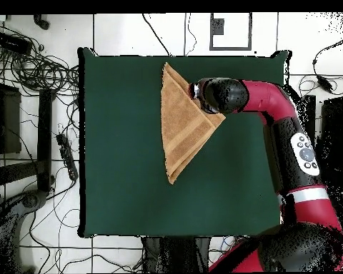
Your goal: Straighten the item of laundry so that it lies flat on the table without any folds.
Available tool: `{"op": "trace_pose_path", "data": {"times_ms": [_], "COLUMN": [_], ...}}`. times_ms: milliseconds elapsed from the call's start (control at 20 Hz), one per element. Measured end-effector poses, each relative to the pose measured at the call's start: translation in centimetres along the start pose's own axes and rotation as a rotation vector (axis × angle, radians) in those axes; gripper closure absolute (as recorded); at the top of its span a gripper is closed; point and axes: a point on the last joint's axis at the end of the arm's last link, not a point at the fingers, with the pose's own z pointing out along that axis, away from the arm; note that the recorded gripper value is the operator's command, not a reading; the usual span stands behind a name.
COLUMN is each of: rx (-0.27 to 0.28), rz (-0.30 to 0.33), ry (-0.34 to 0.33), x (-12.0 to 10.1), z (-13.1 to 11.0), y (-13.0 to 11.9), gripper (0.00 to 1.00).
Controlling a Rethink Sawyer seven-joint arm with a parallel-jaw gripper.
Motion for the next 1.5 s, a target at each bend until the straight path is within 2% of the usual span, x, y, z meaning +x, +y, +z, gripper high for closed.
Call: {"op": "trace_pose_path", "data": {"times_ms": [950, 1500], "rx": [-0.045, -0.056], "rz": [0.062, 0.062], "ry": [-0.016, -0.021], "x": [-0.2, -0.3], "z": [-1.1, -1.3], "y": [-1.4, -1.1], "gripper": [0.0, 0.0]}}
